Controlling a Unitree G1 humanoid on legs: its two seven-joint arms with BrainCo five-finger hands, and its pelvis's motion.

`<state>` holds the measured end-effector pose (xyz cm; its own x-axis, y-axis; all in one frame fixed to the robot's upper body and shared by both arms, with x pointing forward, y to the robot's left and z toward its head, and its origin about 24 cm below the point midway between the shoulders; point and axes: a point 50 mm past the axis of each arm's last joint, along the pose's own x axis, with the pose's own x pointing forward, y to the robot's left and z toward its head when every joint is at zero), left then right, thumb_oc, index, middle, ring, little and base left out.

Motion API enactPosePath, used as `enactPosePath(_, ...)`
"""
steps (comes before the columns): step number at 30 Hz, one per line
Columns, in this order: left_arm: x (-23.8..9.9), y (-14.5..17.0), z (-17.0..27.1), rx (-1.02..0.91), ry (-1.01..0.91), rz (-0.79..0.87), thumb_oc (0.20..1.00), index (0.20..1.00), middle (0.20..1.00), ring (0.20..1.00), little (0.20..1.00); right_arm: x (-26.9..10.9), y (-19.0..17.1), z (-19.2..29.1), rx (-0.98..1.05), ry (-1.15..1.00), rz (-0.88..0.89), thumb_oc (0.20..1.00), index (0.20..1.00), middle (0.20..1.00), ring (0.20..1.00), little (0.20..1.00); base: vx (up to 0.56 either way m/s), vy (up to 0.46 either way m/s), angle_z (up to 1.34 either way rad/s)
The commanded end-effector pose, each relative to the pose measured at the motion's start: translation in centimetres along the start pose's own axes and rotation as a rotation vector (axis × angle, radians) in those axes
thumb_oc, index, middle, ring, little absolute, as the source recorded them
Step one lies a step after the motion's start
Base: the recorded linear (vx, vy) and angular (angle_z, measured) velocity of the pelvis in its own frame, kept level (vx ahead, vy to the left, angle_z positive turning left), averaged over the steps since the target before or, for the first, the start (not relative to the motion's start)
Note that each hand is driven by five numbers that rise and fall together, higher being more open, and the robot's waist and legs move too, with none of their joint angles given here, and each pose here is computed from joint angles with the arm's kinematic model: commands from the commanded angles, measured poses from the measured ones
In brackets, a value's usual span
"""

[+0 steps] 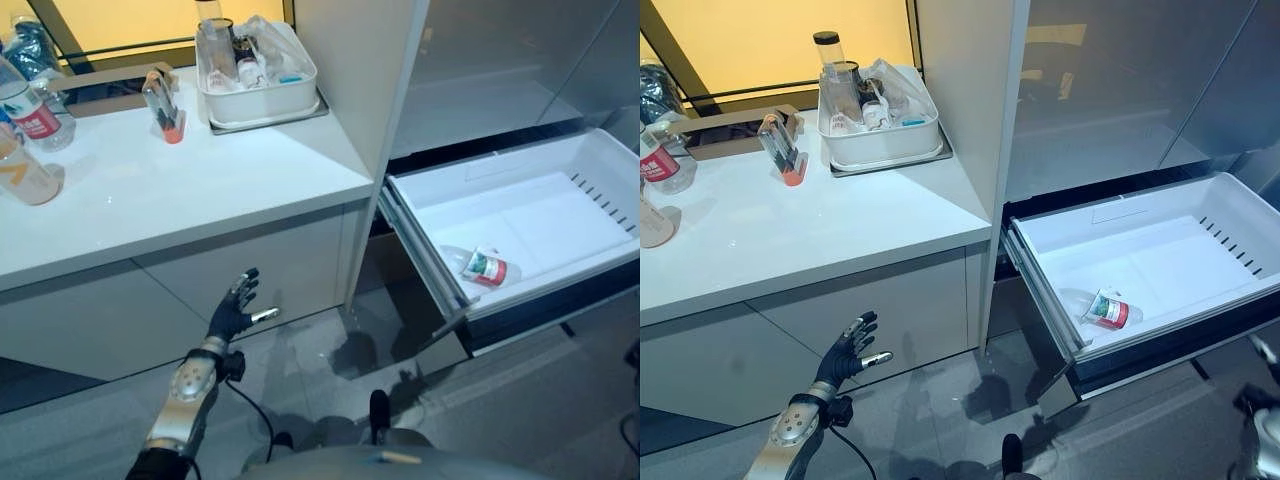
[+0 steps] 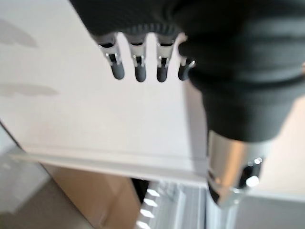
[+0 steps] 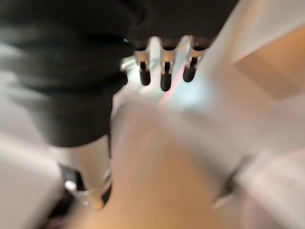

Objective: Take the drinks into the refrigerator

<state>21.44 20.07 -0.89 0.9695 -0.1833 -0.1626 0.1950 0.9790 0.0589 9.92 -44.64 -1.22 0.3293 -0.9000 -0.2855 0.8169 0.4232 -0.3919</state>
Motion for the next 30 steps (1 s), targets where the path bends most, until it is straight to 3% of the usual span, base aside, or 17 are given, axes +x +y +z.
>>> enactPosePath(1, 0.8, -0.7, 3.1, 0.001, -0.145, -0.101, 1.000, 1.000, 1.000, 1.000, 1.000, 0.7, 0.1, 0.6, -0.084, 0.016, 0.054, 1.000, 1.000, 1.000, 1.000, 1.000, 0.00, -0.009, -0.05)
enactPosePath(4, 0.8, -1.3, 3.5, -0.007, -0.156, -0.160, 1.000, 1.000, 1.000, 1.000, 1.000, -0.2, 0.5, -2.6, -0.175, 0.135, 0.127, 1.000, 1.000, 1.000, 1.000, 1.000, 0.03, -0.005, -0.07)
enactPosePath(10, 0.6, -2.5, 2.7, 0.011, -0.107, -0.241, 1.000, 1.000, 1.000, 1.000, 1.000, -1.9, 4.4, -3.7, -0.352, 0.103, 0.315, 1.000, 1.000, 1.000, 1.000, 1.000, 0.02, -0.002, -0.02)
enactPosePath(11, 0.5, -2.6, 2.5, 0.019, -0.096, -0.255, 1.000, 1.000, 1.000, 1.000, 1.000, -2.0, 5.0, -3.4, -0.379, 0.080, 0.339, 0.859, 0.859, 0.859, 0.859, 0.859, 0.00, 0.000, 0.00)
enactPosePath(12, 0.4, -2.6, 2.4, 0.023, -0.087, -0.263, 1.000, 1.000, 1.000, 1.000, 1.000, -2.2, 5.9, -2.8, -0.413, 0.038, 0.364, 0.533, 0.533, 0.533, 0.533, 0.533, 0.00, 0.000, 0.00)
enactPosePath(13, 0.3, -2.8, 2.3, 0.025, -0.081, -0.273, 1.000, 1.000, 1.000, 1.000, 1.000, -2.4, 6.8, -2.1, -0.445, -0.006, 0.393, 0.451, 0.451, 0.451, 0.451, 0.451, 0.00, 0.000, 0.00)
enactPosePath(14, 0.3, -2.9, 2.1, 0.023, -0.070, -0.278, 1.000, 1.000, 1.000, 1.000, 1.000, -2.6, 7.7, -1.3, -0.451, -0.050, 0.406, 0.225, 0.225, 0.225, 0.225, 0.225, 0.00, 0.000, 0.00)
enactPosePath(23, 0.3, -4.2, 2.5, 0.045, -0.087, -0.342, 1.000, 1.000, 1.000, 1.000, 1.000, -4.3, 16.0, 4.8, -0.583, -0.325, 0.574, 0.200, 0.200, 0.200, 0.200, 0.200, 0.00, 0.004, -0.03)
enactPosePath(30, 0.9, -5.2, 3.9, 0.067, -0.145, -0.380, 1.000, 1.000, 1.000, 1.000, 1.000, -8.1, 22.1, 13.9, -0.539, -0.679, 0.666, 0.200, 0.200, 0.200, 0.200, 0.200, -0.01, 0.008, -0.04)
